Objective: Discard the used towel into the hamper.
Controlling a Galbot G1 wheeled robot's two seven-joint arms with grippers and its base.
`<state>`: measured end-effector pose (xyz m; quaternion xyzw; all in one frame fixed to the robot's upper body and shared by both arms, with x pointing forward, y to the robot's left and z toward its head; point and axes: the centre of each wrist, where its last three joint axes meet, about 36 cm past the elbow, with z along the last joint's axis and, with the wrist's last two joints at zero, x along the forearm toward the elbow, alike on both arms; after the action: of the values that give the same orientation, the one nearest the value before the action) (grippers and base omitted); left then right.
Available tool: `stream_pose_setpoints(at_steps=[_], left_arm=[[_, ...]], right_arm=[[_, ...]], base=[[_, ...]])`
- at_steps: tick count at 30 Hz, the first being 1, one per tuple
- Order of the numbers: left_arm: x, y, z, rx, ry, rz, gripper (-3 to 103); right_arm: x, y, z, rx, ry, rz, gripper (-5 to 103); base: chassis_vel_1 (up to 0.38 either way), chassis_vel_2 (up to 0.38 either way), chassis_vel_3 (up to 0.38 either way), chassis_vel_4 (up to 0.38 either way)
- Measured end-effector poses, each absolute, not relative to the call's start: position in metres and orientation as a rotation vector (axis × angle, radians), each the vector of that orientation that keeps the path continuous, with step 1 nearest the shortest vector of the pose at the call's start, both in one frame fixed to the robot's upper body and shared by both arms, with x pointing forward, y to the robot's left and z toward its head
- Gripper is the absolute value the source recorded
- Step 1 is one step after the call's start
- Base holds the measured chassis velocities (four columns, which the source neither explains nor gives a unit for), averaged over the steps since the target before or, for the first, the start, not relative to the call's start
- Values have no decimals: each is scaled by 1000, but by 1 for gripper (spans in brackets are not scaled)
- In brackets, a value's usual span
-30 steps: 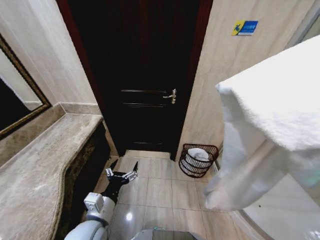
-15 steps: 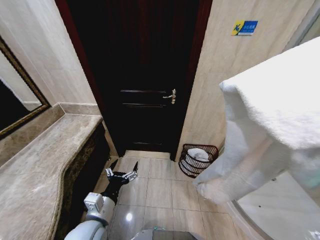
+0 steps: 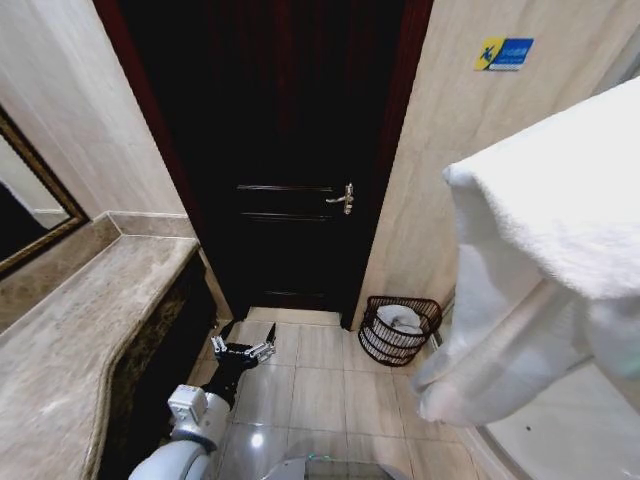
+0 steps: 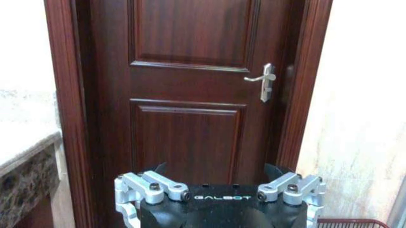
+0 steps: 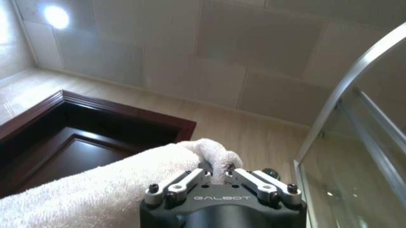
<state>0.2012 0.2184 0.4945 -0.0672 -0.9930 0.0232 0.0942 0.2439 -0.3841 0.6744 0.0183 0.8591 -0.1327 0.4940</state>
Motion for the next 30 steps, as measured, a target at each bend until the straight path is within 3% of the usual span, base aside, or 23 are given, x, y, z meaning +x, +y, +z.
stream_pose_setpoints(at_steps=[30], left_arm=[[201,218,494,-199,-2945,69,100]], right_arm=[[262,-385,672,22,2082,-304,7]], base=[[-109,107,111,-107]])
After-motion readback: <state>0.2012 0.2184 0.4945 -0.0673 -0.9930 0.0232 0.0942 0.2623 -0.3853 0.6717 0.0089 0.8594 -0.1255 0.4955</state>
